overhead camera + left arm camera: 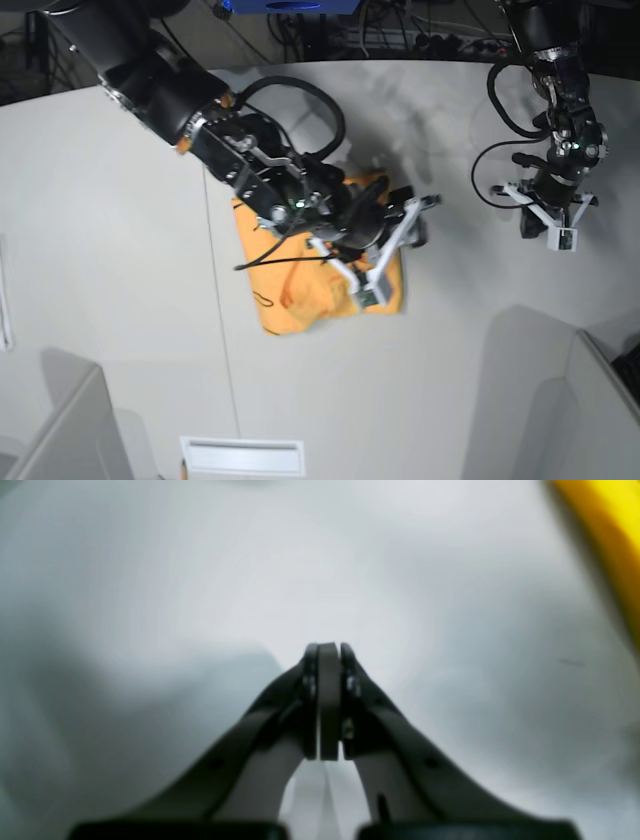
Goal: Fold the T-shirt properly
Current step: 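Lift the folded bundle edge with the right gripper and fold it over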
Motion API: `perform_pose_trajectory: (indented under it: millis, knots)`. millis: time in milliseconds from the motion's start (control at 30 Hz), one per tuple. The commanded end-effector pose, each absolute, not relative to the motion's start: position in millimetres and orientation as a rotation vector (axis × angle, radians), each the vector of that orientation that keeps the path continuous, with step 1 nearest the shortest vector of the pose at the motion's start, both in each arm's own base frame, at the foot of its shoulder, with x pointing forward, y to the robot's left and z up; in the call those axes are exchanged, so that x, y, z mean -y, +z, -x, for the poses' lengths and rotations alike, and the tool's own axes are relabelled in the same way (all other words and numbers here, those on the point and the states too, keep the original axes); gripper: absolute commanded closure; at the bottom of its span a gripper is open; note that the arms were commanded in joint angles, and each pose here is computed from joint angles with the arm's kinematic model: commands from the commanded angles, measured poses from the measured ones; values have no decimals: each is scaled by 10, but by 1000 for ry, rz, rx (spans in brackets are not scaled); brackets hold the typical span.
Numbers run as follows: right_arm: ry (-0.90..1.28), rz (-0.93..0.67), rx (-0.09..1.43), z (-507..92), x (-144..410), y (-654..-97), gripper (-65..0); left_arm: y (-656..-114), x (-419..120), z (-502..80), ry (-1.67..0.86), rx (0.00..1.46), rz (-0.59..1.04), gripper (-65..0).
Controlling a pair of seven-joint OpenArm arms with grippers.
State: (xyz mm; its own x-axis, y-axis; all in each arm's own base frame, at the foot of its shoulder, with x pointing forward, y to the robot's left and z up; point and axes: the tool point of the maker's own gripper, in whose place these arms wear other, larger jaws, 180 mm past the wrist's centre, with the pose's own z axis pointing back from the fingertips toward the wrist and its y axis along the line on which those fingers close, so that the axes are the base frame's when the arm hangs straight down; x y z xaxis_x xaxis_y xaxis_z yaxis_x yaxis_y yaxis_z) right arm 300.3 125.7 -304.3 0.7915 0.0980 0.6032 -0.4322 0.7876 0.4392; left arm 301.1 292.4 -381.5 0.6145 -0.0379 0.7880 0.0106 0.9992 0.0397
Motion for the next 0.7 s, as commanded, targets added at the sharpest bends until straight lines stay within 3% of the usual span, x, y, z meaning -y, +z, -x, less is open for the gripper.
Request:
perform_pose_trajectory:
  millis: [0,100,300,667]
  knots:
    - [254,-598,676,-3207,-1094,-2840,-203,-3653,-3016,-3076,-20,964,-46,0]
    - [119,-548,709,-3436,-596,-2861,0,-3589,-3225,-2995,16,977,-75,0]
    - [-39,-413,680,-3715,114,-3185,0,-3503,-3377,-2892,2,998,-73,0]
    - [-73,-307,647,-3870,400,-3672,0,-3557,-3352,-2819,-7,978,-71,0]
